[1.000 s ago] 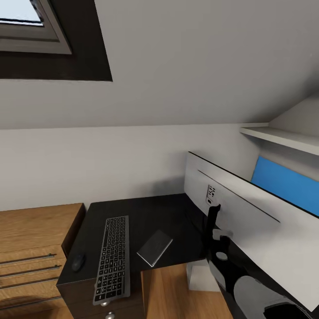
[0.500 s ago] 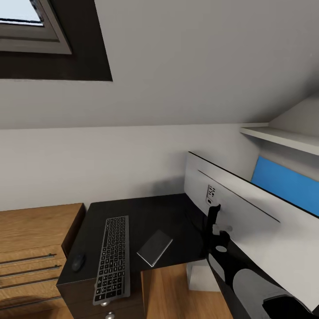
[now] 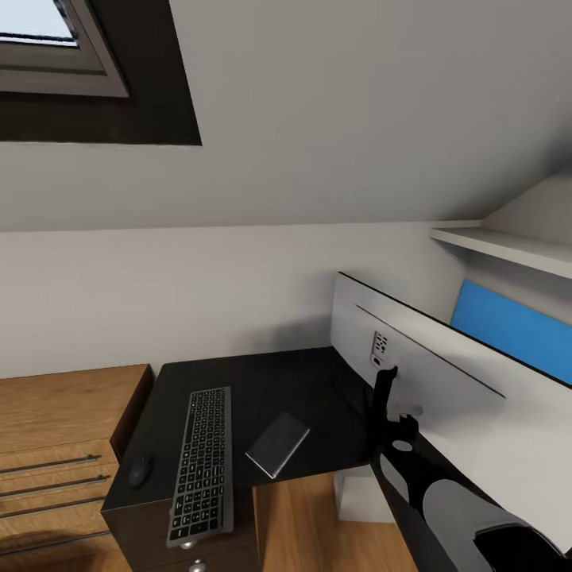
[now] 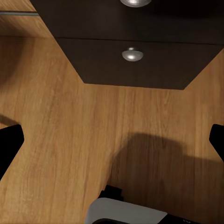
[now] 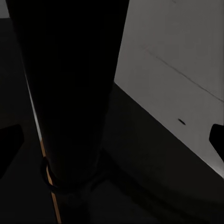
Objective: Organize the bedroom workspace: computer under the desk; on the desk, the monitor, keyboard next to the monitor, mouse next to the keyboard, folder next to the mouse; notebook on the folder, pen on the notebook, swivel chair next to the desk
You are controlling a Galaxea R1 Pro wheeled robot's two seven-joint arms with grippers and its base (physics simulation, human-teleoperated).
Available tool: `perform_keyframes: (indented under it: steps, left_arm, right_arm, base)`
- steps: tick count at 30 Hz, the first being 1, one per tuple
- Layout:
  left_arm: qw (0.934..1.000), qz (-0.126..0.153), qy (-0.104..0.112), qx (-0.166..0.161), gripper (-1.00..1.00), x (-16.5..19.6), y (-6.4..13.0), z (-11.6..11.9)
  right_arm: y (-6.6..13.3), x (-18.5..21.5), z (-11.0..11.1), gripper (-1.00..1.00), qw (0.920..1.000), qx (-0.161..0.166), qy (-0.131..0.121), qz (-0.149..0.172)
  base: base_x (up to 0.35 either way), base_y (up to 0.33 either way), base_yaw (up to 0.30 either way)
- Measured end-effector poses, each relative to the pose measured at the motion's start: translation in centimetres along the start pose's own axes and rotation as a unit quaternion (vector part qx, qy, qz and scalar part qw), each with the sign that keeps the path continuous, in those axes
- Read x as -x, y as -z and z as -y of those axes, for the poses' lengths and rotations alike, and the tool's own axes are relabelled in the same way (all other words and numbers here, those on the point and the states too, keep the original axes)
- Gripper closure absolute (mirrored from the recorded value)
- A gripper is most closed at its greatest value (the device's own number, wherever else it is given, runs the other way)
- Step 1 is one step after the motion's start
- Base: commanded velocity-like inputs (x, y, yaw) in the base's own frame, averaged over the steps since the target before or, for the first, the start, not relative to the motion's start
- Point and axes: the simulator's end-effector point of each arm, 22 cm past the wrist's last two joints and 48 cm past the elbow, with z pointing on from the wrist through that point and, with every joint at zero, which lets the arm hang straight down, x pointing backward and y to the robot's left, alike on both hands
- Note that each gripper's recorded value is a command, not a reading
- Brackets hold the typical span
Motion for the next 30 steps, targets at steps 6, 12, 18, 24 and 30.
perform_keyframes:
  steps: [6, 12, 18, 24, 30]
  left_arm:
    - [1.0, 0.0, 0.0, 0.0, -1.0, -0.04, 0.01, -0.02]
    - [1.0, 0.0, 0.0, 0.0, -1.0, 0.0, 0.01, 0.01]
    - [1.0, 0.001, 0.0, -0.001, -1.0, 0.03, 0.0, 0.04]
    - [1.0, 0.0, 0.0, -0.001, -1.0, 0.0, 0.0, 0.03]
    - [1.0, 0.001, 0.0, -0.001, -1.0, 0.05, 0.01, 0.03]
  right_arm:
    - [0.03, -0.07, -0.09, -1.0, 1.0, 0.001, 0.0, -0.001]
    - [0.04, -0.08, -0.12, -1.0, 1.0, 0.001, 0.001, 0.0]
    - [0.03, -0.04, -0.07, -1.0, 1.0, 0.001, 0.001, 0.001]
    - [0.01, 0.0, -0.03, -1.0, 1.0, 0.0, 0.0, 0.001]
    - [0.04, 0.03, -0.04, -1.0, 1.0, 0.001, 0.0, 0.002]
  base:
    - [0.0, 0.0, 0.0]
    - [0.029, 0.041, 0.0]
    - [0.016, 0.017, 0.0]
    - [0.002, 0.002, 0.0]
    - [0.075, 0.044, 0.0]
